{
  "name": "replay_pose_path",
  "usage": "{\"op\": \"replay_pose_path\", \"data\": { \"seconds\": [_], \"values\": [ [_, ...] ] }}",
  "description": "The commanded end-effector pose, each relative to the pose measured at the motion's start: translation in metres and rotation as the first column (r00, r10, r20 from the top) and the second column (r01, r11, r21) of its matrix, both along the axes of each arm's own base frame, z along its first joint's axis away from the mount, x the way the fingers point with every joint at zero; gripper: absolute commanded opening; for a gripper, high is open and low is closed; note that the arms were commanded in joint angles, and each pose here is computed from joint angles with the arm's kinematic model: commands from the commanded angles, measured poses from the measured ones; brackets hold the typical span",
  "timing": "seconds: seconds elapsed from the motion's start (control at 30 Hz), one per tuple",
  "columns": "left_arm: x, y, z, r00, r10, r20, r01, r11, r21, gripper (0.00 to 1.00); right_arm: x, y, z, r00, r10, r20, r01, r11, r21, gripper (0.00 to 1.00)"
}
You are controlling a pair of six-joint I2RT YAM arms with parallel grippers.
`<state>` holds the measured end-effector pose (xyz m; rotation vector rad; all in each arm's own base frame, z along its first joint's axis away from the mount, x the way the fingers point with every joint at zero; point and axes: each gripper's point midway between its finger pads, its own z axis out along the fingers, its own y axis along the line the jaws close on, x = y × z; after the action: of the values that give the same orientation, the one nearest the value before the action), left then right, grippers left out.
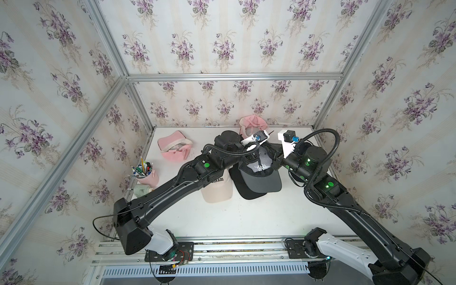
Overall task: Open the adjustable buckle of the baseball cap
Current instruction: Pick up the baseball cap from the center of the board, then open the adjustable buckle on the baseball cap.
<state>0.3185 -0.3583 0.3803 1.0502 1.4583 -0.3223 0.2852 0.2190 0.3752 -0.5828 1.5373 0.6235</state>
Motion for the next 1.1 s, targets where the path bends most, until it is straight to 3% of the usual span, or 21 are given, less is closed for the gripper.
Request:
{"op": "replay_pose_path", "data": {
  "seconds": [0.0, 0.43, 0.6, 0.7, 1.07],
  "values": [
    [-0.001, 0.000, 0.003, 1.000, -0.002, -0.016, 0.002, 1.000, -0.019, 0.16, 0.001, -0.009, 0.016, 0.998, -0.047, 0.052, 0.045, 0.999, 0.030, 0.00],
    [-0.030, -0.003, 0.005, 0.985, -0.123, -0.124, 0.112, 0.989, -0.092, 0.39, -0.002, -0.010, 0.013, 0.998, -0.045, 0.036, 0.044, 0.998, 0.043, 0.00],
    [-0.044, -0.001, 0.032, 0.974, -0.179, -0.138, 0.156, 0.975, -0.159, 0.46, -0.001, -0.008, 0.010, 0.999, -0.037, 0.027, 0.036, 0.999, 0.039, 0.00],
    [-0.042, -0.006, 0.040, 0.971, -0.190, -0.148, 0.159, 0.968, -0.195, 0.53, 0.000, -0.006, 0.006, 0.999, -0.030, 0.016, 0.029, 0.999, 0.036, 0.00],
    [-0.020, -0.029, 0.035, 0.960, -0.180, -0.214, 0.129, 0.964, -0.234, 0.60, 0.003, -0.004, 0.000, 1.000, -0.030, -0.004, 0.030, 0.999, 0.025, 0.00]
  ]
}}
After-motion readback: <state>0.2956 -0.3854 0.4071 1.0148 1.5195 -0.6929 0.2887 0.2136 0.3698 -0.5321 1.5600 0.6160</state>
